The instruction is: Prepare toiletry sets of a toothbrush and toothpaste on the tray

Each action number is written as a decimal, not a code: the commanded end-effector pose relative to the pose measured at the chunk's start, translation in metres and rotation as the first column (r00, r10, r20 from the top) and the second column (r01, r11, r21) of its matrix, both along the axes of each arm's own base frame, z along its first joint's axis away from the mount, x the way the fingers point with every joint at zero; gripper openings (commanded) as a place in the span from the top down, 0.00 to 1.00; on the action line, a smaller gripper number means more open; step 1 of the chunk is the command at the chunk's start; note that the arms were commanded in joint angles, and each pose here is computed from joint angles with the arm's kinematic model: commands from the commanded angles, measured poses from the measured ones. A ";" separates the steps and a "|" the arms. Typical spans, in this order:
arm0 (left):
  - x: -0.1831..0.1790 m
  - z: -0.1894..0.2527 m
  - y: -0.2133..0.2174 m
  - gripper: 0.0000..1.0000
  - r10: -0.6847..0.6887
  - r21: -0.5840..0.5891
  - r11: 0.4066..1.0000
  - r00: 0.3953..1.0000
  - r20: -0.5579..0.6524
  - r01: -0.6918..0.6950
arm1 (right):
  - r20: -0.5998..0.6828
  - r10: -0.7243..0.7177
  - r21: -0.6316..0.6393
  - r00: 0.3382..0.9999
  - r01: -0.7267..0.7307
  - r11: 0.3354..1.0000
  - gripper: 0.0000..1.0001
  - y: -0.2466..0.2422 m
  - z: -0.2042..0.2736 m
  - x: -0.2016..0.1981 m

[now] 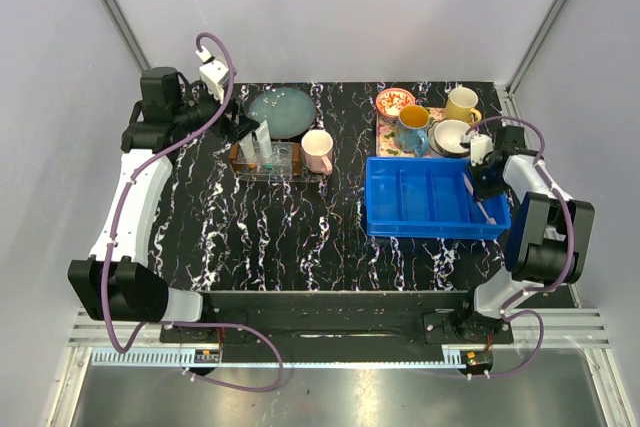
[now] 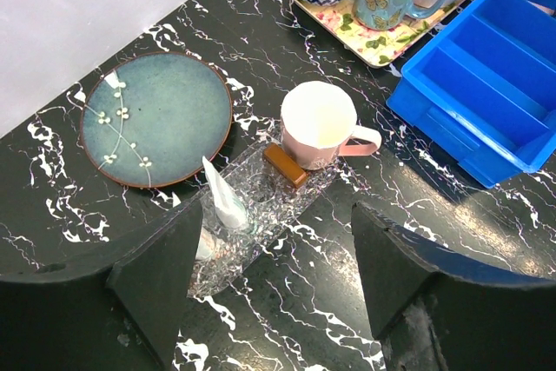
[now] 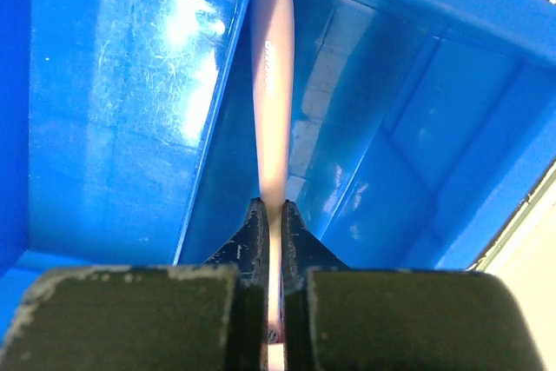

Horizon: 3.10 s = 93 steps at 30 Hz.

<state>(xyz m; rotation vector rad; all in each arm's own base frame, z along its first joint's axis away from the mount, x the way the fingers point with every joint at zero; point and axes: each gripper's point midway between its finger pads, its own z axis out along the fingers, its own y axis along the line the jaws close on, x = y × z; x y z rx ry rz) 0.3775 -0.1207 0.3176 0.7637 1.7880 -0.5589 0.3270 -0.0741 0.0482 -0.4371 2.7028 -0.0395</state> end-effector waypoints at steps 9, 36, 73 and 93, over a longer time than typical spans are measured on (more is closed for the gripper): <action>0.010 0.013 -0.008 0.26 -0.050 -0.014 0.999 0.996 0.076 0.051 | 0.092 -0.003 -0.041 0.996 0.006 0.999 1.00 -0.007 0.060 0.009; -0.028 0.063 -0.078 0.27 -0.226 -0.271 0.933 0.972 0.066 0.236 | 0.433 0.143 0.364 0.890 -0.318 0.875 1.00 0.102 0.253 -0.003; -0.104 0.072 -0.164 0.16 -0.559 0.563 0.784 0.694 0.454 0.263 | 0.329 0.631 0.595 0.702 -0.673 0.439 1.00 0.324 0.274 -0.067; -0.089 0.019 -0.192 0.27 -0.699 0.785 0.587 0.614 0.366 0.201 | 0.274 0.679 0.643 0.682 -0.654 0.398 1.00 0.327 0.265 -0.086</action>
